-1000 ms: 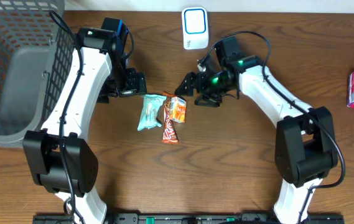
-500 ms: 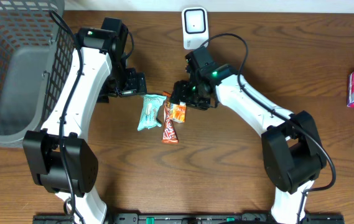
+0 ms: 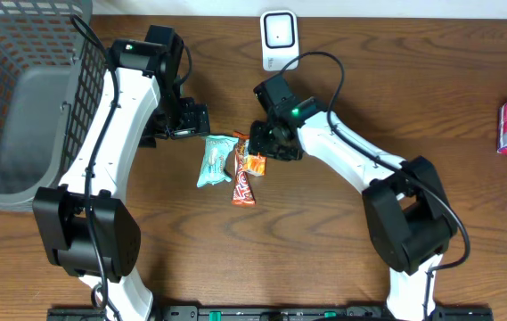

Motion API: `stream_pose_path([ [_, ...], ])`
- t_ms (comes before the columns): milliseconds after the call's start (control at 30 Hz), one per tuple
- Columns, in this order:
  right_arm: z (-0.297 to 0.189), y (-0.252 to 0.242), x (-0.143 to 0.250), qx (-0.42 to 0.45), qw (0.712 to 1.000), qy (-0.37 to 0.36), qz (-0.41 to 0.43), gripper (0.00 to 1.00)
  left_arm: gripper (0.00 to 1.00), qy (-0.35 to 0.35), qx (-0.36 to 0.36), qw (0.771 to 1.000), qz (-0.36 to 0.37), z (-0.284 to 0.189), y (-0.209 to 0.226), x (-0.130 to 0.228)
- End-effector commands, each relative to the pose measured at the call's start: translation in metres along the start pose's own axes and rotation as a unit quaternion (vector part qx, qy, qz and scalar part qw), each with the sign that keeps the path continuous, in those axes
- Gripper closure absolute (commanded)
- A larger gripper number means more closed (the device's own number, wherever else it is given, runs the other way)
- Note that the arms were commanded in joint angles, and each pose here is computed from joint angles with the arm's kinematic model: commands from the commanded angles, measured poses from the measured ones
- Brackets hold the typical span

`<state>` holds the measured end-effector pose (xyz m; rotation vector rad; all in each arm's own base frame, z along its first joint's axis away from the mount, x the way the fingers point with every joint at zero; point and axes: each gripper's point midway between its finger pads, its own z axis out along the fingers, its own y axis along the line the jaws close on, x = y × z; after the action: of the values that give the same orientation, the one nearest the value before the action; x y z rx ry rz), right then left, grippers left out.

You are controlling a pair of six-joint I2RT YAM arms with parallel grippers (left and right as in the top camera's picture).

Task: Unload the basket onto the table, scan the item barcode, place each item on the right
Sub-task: 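Grasp the orange Kleenex tissue pack with the right gripper, then lift the tissue pack and set it down right of the snacks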

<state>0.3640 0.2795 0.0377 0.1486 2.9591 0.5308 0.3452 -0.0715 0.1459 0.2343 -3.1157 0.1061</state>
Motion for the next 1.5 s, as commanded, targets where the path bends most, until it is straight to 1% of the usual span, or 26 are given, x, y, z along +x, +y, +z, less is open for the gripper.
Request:
stream_pose_path([
  [0,0.005,-0.001,0.002,0.008,1.000,0.000,-0.001,0.51,0.02,-0.003,-0.004,1.000,0.003,-0.002,0.003,0.000],
  [333,0.006,-0.002,0.007,0.013,1.000,0.007,-0.011,0.49,0.02,-0.003,-0.004,1.000,0.003,-0.002,0.003,0.000],
  [433,0.008,0.001,0.012,0.014,1.000,0.011,-0.019,0.50,0.02,-0.003,-0.004,1.000,0.003,-0.002,0.003,0.000],
  [533,0.010,0.007,0.019,0.014,0.999,0.014,-0.047,0.51,0.02,-0.003,-0.004,1.000,0.003,-0.002,0.003,0.000],
  [567,0.011,0.008,0.021,0.015,0.998,0.014,-0.053,0.53,0.02,-0.003,-0.004,1.000,0.003,-0.002,0.003,0.000],
  [800,0.011,-0.005,0.022,0.075,0.995,-0.010,-0.067,0.54,0.02,-0.003,-0.004,1.000,0.003,-0.002,0.003,0.000],
  [933,0.016,-0.012,0.024,0.091,0.993,-0.008,-0.068,0.55,0.02,-0.003,-0.004,1.000,0.003,-0.002,0.003,0.000],
  [1033,0.026,-0.017,0.028,0.100,0.993,0.003,-0.066,0.66,0.02,-0.003,-0.004,1.000,0.003,-0.002,0.003,0.000],
  [1133,0.028,-0.018,0.032,0.096,0.993,0.016,-0.063,0.81,0.02,-0.003,-0.004,1.000,0.003,-0.002,0.003,0.000],
  [1200,0.024,-0.012,0.033,0.075,0.995,0.025,-0.058,0.88,0.02,-0.003,-0.004,1.000,0.003,-0.002,0.003,0.000],
  [1233,0.022,-0.009,0.033,0.062,0.996,0.031,-0.054,0.89,0.02,-0.003,-0.004,1.000,0.003,-0.002,0.003,0.000],
  [1333,0.006,0.002,0.029,0.009,0.998,0.047,-0.051,0.99,0.02,-0.003,-0.004,1.000,0.003,-0.002,0.003,0.000],
  [1467,-0.020,0.006,0.022,-0.065,0.994,0.073,-0.056,0.99,0.02,-0.003,-0.004,1.000,0.003,-0.002,0.003,0.000],
])
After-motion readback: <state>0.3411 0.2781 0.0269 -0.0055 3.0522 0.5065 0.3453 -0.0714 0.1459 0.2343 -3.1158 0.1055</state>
